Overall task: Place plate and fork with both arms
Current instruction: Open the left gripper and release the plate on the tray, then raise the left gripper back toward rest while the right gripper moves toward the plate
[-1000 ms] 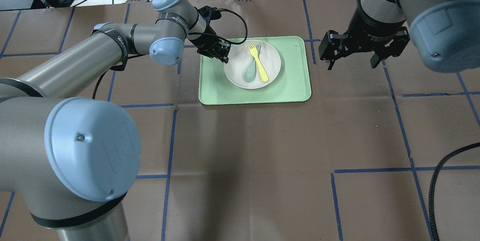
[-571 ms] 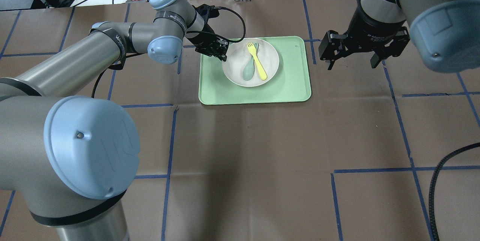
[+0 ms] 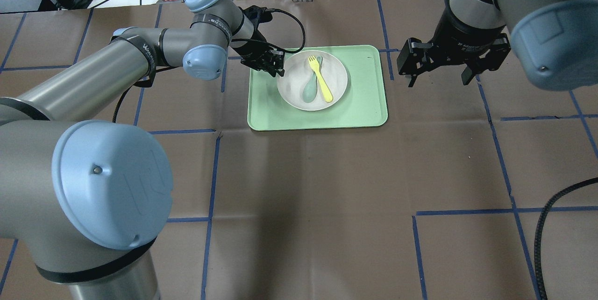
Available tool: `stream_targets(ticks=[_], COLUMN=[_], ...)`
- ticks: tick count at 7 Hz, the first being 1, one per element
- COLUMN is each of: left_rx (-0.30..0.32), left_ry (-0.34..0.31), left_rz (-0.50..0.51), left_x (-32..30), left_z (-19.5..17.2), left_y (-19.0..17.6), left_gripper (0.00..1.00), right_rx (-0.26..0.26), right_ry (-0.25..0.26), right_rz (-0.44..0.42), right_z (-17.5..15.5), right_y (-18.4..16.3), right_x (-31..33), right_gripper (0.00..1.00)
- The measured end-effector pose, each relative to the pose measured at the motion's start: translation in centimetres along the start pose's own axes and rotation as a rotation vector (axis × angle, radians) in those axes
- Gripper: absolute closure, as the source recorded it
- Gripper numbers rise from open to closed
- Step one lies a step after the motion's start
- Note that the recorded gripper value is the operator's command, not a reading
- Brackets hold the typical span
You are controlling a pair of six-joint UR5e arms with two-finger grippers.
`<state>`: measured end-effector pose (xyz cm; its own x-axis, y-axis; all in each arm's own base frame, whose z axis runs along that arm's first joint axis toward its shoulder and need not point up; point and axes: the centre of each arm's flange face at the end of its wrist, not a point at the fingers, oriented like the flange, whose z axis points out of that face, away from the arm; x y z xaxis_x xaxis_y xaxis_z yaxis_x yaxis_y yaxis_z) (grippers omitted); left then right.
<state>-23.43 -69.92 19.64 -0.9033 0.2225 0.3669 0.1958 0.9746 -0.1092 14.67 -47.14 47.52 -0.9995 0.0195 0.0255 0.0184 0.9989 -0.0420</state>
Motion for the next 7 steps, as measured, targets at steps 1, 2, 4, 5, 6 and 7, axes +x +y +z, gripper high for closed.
stream_targets(ticks=[1,2,4,5,6,7], left_rx=[-0.016,-0.040,-0.126,-0.178,-0.220,-0.244], left_ry=[-0.007,-0.050,-0.170,-0.240,-0.291,-0.315], left_rz=[-0.007,-0.015,-0.033,-0.041,-0.045,-0.052], left_x=[0.6,1.4,4.3,5.8,7.3,8.5], left_z=[-1.7,-4.8,-13.9,-18.8,-22.9,-26.1], left_y=[0.2,0.9,4.7,7.8,11.4,15.3], left_gripper=[0.05,0.01,0.01,0.01,0.01,0.01], right_rx=[0.000,0.000,-0.001,0.002,0.009,0.016], right_ry=[0.000,0.000,0.000,0.001,0.003,0.003], right_rz=[0.000,0.000,0.000,0.000,0.000,-0.001], right_z=[0.0,0.0,0.1,0.1,0.0,-0.2], right_y=[0.0,0.0,0.0,-0.1,-0.1,-0.3], right_x=[0.0,0.0,0.0,0.0,0.0,0.0], right_gripper=[0.00,0.00,0.00,0.00,0.00,0.00])
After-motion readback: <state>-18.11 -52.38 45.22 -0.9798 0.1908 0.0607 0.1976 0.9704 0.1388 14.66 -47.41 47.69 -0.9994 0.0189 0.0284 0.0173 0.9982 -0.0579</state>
